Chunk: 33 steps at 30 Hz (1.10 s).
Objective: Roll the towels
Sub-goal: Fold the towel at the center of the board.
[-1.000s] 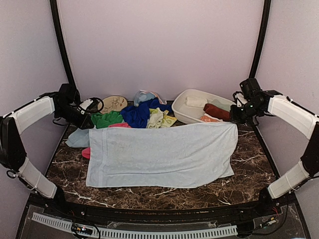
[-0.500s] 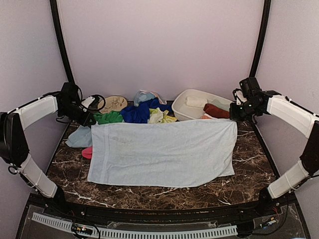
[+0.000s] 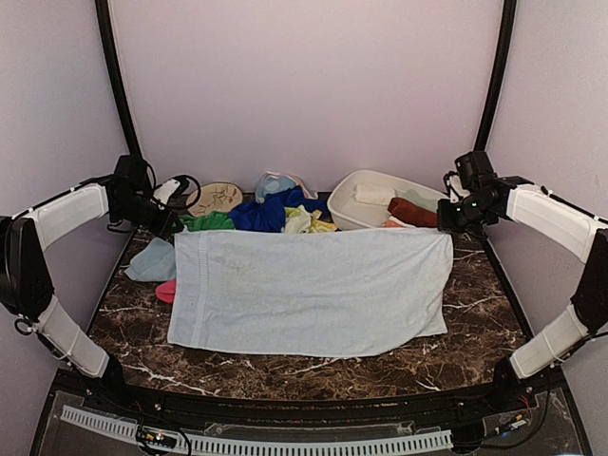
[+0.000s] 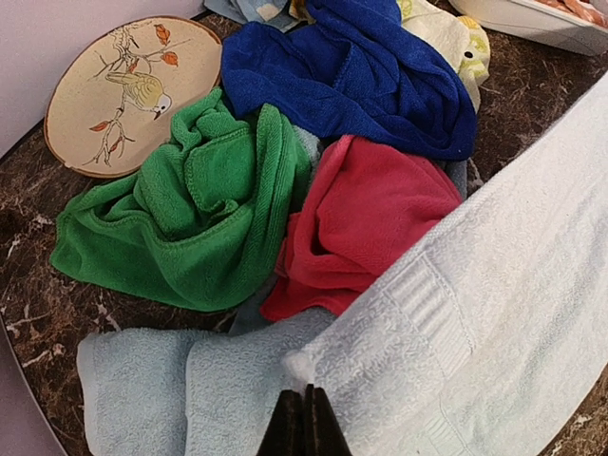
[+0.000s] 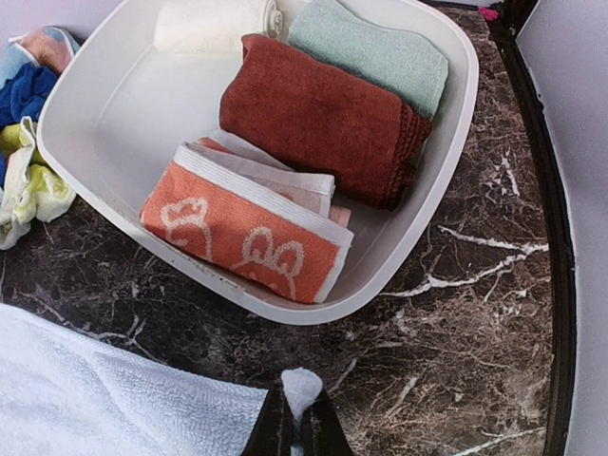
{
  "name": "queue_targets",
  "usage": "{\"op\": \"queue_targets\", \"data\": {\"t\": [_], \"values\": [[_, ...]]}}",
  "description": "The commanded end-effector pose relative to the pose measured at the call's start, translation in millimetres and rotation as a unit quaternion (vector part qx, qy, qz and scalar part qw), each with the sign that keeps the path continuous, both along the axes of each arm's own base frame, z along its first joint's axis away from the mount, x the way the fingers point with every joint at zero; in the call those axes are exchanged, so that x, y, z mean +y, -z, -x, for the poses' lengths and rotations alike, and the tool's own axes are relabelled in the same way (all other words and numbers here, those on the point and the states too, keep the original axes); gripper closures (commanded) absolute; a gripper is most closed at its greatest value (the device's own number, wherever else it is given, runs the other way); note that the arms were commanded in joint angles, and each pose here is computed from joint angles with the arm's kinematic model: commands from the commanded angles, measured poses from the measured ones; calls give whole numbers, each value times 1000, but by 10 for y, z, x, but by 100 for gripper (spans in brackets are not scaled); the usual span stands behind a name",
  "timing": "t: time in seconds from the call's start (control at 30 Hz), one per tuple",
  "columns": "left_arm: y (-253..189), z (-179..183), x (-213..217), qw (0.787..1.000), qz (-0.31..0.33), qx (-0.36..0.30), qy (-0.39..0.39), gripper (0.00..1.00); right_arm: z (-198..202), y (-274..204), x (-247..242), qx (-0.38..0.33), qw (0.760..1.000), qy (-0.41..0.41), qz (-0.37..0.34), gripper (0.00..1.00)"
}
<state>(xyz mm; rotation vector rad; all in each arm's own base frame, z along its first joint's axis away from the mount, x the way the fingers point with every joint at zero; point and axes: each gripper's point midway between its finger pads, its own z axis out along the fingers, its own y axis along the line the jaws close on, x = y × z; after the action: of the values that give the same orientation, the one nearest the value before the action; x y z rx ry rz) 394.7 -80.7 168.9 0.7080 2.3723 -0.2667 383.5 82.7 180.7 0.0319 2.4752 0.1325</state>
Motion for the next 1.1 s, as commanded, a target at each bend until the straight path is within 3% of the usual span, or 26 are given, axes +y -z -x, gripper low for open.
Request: {"op": "queue_targets", "data": {"t": [0.0, 0.33, 0.73, 1.07], "values": [[-78, 143, -11, 1000, 4, -20, 15, 100, 89, 196, -25, 7, 1000, 9, 6, 100], [105, 595, -69, 999, 14, -20, 45, 100, 521, 554, 121, 40, 999, 4, 4, 100], [1, 315, -5, 1000, 1, -6, 21, 100, 44, 299, 196, -4, 1000, 4, 12, 100], [28, 364, -86, 999, 16, -3, 45, 100, 87, 169, 49, -84, 995, -4, 49, 100]]}}
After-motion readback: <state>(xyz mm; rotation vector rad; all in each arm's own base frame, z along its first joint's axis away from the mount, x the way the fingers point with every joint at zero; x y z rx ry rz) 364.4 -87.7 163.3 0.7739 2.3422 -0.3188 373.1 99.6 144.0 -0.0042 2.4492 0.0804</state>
